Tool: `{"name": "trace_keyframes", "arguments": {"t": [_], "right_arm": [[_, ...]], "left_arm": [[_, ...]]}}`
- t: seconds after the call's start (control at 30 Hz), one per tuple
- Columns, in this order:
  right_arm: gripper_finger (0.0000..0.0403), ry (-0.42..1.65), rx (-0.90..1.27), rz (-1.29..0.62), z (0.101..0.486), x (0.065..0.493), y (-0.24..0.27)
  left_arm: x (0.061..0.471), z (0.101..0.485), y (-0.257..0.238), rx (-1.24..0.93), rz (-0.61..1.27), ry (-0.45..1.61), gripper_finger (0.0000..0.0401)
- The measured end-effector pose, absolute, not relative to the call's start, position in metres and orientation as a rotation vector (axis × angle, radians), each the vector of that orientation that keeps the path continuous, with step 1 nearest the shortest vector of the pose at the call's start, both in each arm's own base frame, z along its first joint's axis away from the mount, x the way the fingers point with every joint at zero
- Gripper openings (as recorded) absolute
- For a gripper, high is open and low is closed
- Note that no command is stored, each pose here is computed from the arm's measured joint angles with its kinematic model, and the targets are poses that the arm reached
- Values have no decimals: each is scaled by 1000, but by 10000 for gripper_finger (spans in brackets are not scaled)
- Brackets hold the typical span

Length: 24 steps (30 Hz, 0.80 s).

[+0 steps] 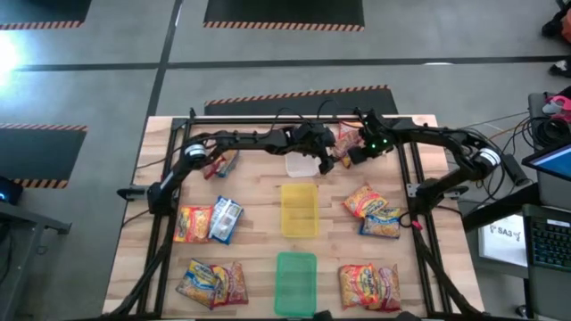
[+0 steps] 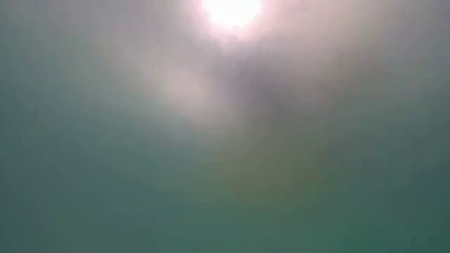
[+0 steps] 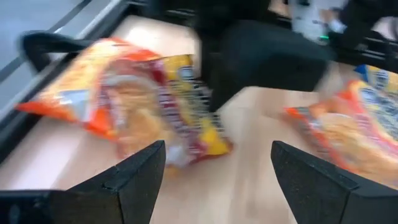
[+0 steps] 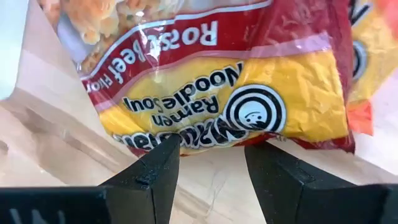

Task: Sort Maruchan noodles
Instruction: Put the red noodle pack into the transparent bin

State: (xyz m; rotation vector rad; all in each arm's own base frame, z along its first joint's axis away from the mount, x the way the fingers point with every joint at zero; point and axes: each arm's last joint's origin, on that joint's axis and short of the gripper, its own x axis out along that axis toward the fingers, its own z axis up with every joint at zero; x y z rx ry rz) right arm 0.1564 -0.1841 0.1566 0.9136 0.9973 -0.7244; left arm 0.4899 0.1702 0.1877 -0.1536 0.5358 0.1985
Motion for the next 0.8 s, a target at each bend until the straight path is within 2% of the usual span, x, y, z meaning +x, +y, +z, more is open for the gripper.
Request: {"name": "trace_keyframes", "arguments": {"t": [0.17, 0.33, 0.8], "right_arm": [[171, 998, 900, -750, 154, 158, -187], [171, 1047, 874, -789, 145, 158, -189], [171, 1092, 806, -744, 139, 161, -190]], "left_arm": [[483, 184, 190, -180, 246, 542, 275], [484, 170, 191, -219, 217, 569, 275], [497, 179, 197, -309, 240, 546, 275]]}}
